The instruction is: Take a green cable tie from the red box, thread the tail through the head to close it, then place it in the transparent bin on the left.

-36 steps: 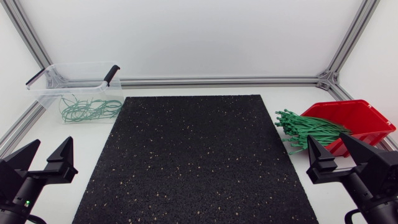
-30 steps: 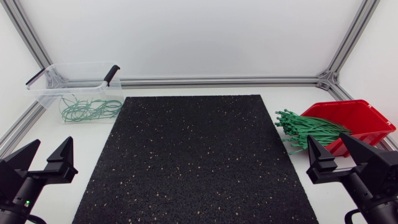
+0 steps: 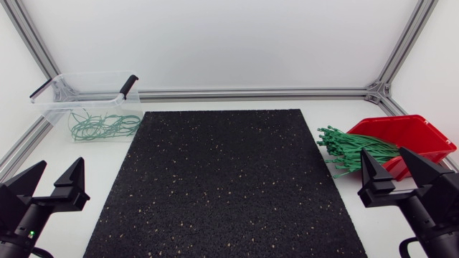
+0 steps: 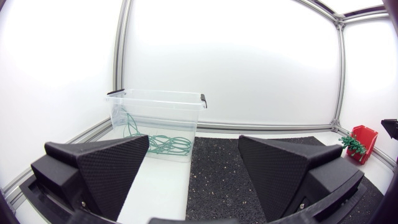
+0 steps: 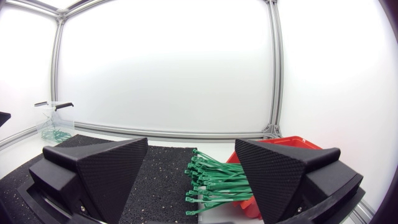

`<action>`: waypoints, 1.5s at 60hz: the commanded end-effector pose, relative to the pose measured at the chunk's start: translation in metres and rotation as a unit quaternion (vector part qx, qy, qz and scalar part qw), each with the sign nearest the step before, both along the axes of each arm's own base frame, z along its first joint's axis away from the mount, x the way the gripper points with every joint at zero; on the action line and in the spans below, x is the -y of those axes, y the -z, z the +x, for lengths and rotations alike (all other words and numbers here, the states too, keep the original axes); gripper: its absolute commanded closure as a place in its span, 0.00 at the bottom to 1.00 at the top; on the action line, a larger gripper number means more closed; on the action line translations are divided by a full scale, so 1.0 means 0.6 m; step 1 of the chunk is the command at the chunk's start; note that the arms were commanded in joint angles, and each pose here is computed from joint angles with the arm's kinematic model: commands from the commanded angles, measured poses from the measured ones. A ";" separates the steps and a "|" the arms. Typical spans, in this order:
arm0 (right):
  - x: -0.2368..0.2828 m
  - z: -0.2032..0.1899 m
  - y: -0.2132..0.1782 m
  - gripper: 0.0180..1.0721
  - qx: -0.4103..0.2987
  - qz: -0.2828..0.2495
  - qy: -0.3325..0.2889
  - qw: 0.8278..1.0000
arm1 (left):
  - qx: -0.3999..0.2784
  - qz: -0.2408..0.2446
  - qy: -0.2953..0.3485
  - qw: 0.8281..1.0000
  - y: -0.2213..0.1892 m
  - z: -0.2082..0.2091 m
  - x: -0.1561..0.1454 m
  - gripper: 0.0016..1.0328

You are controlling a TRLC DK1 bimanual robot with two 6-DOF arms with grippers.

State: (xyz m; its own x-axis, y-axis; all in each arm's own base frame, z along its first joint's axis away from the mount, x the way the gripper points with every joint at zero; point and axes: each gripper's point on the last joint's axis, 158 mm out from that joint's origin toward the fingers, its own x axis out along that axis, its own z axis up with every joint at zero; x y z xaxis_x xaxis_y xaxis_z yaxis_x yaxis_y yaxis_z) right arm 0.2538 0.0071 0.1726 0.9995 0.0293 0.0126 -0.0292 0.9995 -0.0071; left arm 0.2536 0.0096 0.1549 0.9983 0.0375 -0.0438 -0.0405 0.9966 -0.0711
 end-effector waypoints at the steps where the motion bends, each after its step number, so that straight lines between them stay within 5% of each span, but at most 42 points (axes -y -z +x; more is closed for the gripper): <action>1: 0.005 -0.001 -0.010 0.03 0.015 0.005 0.007 1.000 | -0.029 0.002 0.002 1.000 0.040 0.001 0.002 0.03; 36: 0.018 0.015 -0.145 0.03 0.013 0.000 0.020 1.000 | -0.030 0.002 0.003 1.000 0.041 0.001 0.003 0.03; 63: 0.069 0.101 -0.117 0.04 -0.207 0.076 0.016 0.975 | -0.029 0.002 0.002 1.000 0.040 0.001 0.002 0.03; 90: 0.071 0.136 -0.033 0.04 -0.364 0.030 -0.051 0.929 | -0.030 0.002 0.004 1.000 0.041 0.001 0.003 0.03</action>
State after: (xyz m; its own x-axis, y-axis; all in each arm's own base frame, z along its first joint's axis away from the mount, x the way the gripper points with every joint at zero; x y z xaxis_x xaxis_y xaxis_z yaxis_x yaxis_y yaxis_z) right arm 0.3302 -0.0341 0.1925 0.7566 0.1295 -0.6409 -0.0513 0.9889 0.1392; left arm 0.2537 0.0091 0.1549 0.9984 0.0355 -0.0438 -0.0386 0.9967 -0.0711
